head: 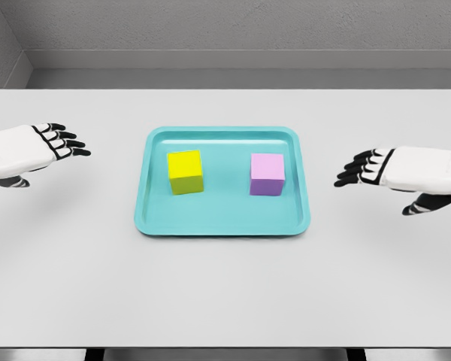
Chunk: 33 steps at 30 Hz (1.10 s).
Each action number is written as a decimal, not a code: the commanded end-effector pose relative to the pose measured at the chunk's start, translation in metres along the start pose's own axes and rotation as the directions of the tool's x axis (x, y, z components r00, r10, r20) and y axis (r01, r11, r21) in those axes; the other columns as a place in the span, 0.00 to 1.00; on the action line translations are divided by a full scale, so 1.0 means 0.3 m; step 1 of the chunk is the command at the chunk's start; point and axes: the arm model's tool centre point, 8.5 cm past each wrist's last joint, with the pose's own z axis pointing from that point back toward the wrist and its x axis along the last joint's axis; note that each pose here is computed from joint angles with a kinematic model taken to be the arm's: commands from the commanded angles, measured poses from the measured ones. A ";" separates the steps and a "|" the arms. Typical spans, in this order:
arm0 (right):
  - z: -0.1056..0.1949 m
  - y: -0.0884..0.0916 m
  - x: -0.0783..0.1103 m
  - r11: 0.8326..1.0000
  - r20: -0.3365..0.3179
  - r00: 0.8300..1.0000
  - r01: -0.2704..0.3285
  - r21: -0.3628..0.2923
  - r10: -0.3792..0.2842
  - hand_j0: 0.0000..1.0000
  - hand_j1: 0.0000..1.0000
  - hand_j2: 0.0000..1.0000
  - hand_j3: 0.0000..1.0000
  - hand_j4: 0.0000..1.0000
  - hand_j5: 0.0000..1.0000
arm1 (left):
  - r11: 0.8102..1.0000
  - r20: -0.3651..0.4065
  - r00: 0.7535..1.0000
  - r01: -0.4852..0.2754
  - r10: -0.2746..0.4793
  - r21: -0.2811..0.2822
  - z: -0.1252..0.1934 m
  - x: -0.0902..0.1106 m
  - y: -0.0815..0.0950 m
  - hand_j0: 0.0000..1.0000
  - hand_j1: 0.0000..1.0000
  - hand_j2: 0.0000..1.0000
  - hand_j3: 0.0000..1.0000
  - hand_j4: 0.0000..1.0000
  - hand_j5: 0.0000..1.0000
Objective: Push two cubes
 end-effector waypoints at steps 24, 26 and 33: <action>-0.122 -0.080 -0.121 0.991 -0.107 0.985 -0.135 0.001 0.135 0.73 0.73 0.73 0.73 0.73 0.73 | 0.996 0.071 0.994 0.084 -0.081 -0.030 -0.124 0.058 0.027 0.80 0.80 0.80 0.80 0.80 0.80; -0.149 -0.070 -0.120 0.993 -0.093 0.988 -0.122 -0.007 0.120 0.73 0.73 0.73 0.73 0.73 0.73 | 0.996 0.074 0.994 0.084 -0.082 -0.032 -0.127 0.060 0.026 0.80 0.80 0.80 0.80 0.80 0.80; -0.227 -0.009 -0.116 0.998 -0.057 0.997 -0.061 -0.018 0.060 0.73 0.73 0.73 0.73 0.73 0.73 | 0.995 0.119 0.989 0.089 -0.084 -0.042 -0.170 0.098 0.020 0.80 0.80 0.80 0.80 0.80 0.80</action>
